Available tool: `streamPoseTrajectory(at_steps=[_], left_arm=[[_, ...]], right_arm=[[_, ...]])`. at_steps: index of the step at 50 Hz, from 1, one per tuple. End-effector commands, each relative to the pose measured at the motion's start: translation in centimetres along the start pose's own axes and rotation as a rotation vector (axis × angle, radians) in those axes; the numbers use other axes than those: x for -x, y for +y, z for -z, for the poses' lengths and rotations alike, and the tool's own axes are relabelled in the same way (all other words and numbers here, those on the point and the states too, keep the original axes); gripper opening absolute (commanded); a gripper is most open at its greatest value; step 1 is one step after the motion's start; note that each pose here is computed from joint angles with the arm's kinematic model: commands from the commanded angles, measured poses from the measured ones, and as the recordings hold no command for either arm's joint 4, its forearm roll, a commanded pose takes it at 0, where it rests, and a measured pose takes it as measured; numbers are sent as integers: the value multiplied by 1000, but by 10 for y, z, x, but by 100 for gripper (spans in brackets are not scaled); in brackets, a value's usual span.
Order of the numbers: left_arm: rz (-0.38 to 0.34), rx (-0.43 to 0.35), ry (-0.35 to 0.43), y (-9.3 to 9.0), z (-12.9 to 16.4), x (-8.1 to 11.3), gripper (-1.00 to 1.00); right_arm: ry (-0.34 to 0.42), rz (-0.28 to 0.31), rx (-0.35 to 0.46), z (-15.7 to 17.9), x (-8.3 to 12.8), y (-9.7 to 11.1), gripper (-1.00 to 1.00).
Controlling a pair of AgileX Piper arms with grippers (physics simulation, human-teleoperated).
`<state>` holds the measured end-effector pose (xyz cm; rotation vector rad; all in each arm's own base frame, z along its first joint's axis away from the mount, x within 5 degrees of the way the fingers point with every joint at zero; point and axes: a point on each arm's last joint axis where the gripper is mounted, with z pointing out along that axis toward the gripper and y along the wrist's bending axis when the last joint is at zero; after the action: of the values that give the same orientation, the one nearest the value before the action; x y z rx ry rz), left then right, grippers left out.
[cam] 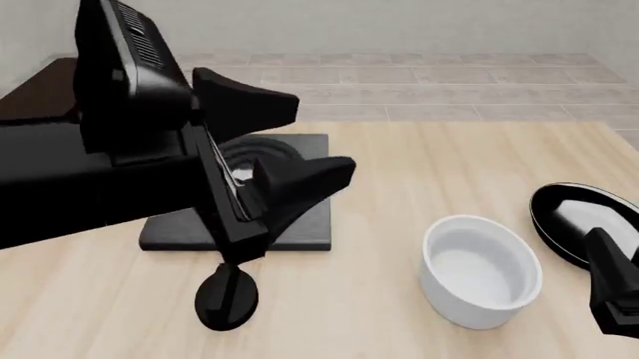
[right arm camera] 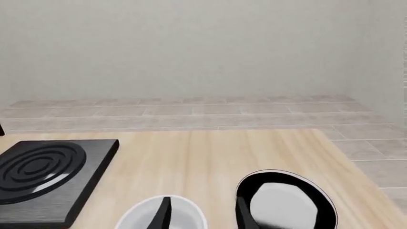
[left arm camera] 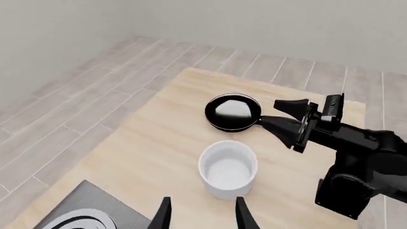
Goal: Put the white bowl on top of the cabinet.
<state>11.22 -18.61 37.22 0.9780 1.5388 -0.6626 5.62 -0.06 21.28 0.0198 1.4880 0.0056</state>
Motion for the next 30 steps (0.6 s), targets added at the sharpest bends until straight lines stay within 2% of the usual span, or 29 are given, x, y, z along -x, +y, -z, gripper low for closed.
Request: streamPoseTrajectory(at_steps=[1, 2, 3, 4, 12, 19, 25, 26, 27, 30], left_arm=[[-77, -83, 42, -20, -37, 2, 100], [-97, -119, 57, -30, -45, -2, 100], [-97, -119, 57, -30, -45, -1, 100], [-118, -146, 74, -38, -53, -5, 100], [-157, -193, 99, -53, -72, -7, 100], [-226, -249, 139, -72, -92, -10, 100], [-231, -263, 136, -78, -98, -3, 100], [-238, -276, 138, -83, -99, -2, 100], [-243, -310, 158, -95, -105, -6, 100], [-273, -335, 189, -106, -117, -15, 100]], right_arm=[[1, -2, -1, 0, 0, 0, 100], [1, -2, -1, 0, 0, 0, 100], [1, -2, -1, 0, 0, 0, 100], [2, -3, -2, 0, 0, 0, 100], [4, -4, -1, 0, 0, 0, 100], [5, -5, -2, 0, 0, 0, 100], [5, -7, -2, 0, 0, 0, 100], [5, -8, -2, 0, 0, 0, 100], [5, -7, -3, 0, 0, 0, 100], [6, -8, -2, 0, -1, 0, 100]])
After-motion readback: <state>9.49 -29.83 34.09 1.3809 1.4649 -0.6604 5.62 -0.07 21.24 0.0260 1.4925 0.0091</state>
